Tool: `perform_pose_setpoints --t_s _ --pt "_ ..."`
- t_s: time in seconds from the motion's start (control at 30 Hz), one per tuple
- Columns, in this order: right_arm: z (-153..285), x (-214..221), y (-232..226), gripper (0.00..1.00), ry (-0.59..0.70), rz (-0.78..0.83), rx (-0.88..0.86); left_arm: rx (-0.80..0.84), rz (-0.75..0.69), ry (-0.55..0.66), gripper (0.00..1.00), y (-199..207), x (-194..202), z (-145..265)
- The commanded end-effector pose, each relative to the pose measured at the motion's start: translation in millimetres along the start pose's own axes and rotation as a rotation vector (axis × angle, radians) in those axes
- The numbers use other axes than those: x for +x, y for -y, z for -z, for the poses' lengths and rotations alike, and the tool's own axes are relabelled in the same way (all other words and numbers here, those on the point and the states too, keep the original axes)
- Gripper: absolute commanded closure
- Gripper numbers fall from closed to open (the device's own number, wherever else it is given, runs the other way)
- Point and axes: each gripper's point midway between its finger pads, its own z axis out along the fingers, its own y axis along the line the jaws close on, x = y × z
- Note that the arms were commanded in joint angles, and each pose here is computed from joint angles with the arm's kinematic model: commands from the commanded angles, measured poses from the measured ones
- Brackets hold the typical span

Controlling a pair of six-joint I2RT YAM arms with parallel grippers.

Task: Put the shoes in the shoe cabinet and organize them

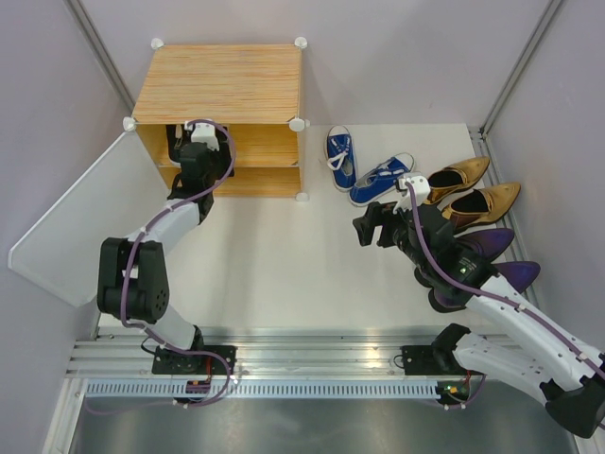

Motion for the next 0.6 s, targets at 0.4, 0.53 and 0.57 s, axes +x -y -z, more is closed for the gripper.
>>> perform_pose_setpoints --t_s 0.4,0.53,0.57 --pt "-4.0 -8.7 4.5 0.13 0.033 0.007 0.017 -0.114 0.027 0.179 0.98 -22.9 -47.3 -15.8" --pt "-2.5 -10.0 4.8 0.12 0.039 0.002 0.017 -0.142 0.027 0.185 0.98 -35.4 -48.0 -11.3" --pt "-2.3 -9.9 5.4 0.12 0.040 0.001 0.018 -0.150 0.023 0.182 0.98 -38.1 -46.3 -10.0"
